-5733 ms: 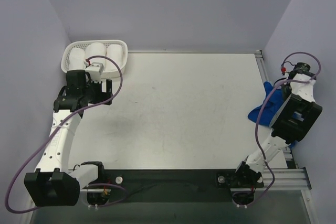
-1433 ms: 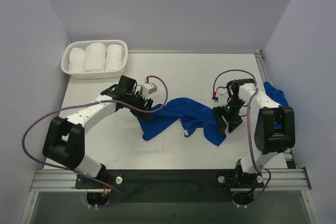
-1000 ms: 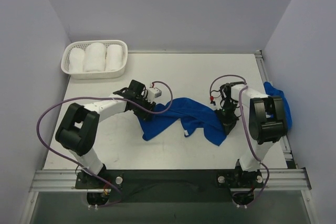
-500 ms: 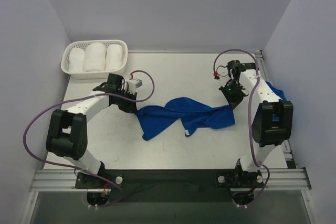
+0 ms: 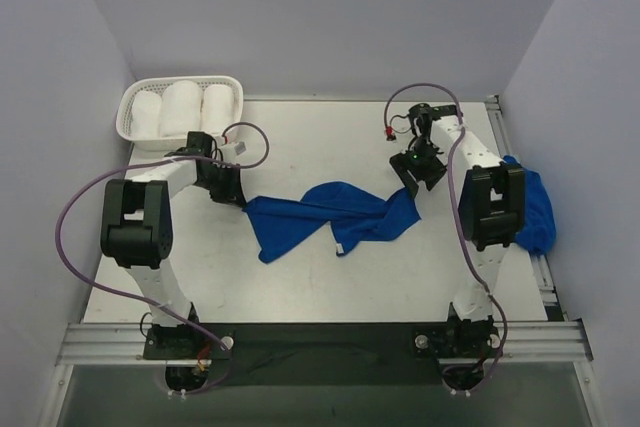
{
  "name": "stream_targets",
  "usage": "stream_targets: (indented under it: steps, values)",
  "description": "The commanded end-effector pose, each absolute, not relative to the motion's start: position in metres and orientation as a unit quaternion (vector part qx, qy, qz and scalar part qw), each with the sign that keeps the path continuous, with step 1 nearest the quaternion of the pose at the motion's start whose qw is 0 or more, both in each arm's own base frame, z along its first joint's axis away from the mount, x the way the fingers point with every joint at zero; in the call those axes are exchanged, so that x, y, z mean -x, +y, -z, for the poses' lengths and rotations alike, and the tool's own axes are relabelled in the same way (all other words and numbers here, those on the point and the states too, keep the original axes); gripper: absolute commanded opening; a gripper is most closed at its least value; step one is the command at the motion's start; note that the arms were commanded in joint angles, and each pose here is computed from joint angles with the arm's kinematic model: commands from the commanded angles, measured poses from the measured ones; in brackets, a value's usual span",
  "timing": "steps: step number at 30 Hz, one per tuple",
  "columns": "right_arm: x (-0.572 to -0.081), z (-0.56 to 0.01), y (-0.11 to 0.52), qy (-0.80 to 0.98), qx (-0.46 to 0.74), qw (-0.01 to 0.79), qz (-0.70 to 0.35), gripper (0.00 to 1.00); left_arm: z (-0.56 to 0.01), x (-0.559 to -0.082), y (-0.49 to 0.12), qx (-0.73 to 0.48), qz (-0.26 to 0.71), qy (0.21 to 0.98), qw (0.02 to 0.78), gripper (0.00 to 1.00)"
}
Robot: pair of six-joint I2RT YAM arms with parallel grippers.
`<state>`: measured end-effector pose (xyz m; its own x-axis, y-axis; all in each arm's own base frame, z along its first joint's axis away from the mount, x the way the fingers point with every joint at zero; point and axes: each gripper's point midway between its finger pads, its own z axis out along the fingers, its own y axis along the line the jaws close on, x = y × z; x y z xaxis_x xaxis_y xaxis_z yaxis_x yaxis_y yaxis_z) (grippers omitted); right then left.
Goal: Roll the towels
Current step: Flatten the towel
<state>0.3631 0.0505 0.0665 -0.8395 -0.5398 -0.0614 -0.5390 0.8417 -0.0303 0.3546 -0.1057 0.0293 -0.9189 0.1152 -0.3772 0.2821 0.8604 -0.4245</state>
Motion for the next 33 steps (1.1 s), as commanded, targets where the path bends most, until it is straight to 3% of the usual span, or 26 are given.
stream_targets:
  steps: [1, 9, 13, 14, 17, 26, 27, 33]
  values:
    - [-0.339, -0.092, 0.026, 0.975, 0.218, 0.034, -0.034, 0.56, -0.039, -0.369, -0.094, -0.091, 0.244, 0.947, 0.186, 0.12]
    - [-0.298, -0.092, 0.024, 0.977, 0.121, 0.029, -0.174, 0.57, -0.047, -0.364, -0.097, -0.117, 0.26, 0.938, 0.197, 0.44]
    - [-0.3, -0.075, 0.038, 0.972, 0.096, 0.021, -0.212, 0.48, -0.055, -0.364, -0.099, -0.127, 0.264, 0.934, 0.202, 0.57]
    - [-0.301, -0.07, 0.038, 0.973, 0.09, 0.02, -0.212, 0.46, -0.058, -0.366, -0.099, -0.132, 0.265, 0.932, 0.207, 0.69]
    - [-0.309, -0.052, 0.036, 0.977, 0.066, 0.012, -0.203, 0.42, -0.07, -0.364, -0.101, -0.143, 0.273, 0.927, 0.214, 0.79]
    - [-0.313, -0.016, 0.041, 0.982, 0.033, -0.012, -0.187, 0.4, -0.096, -0.364, -0.108, -0.156, 0.289, 0.913, 0.244, 0.81]
    - [-0.311, -0.01, 0.044, 0.982, 0.028, -0.022, -0.187, 0.39, -0.099, -0.366, -0.108, -0.16, 0.29, 0.91, 0.249, 0.91]
    - [-0.308, -0.001, 0.053, 0.984, 0.04, -0.029, -0.172, 0.32, -0.103, -0.365, -0.104, -0.188, 0.265, 0.909, 0.26, 0.97]
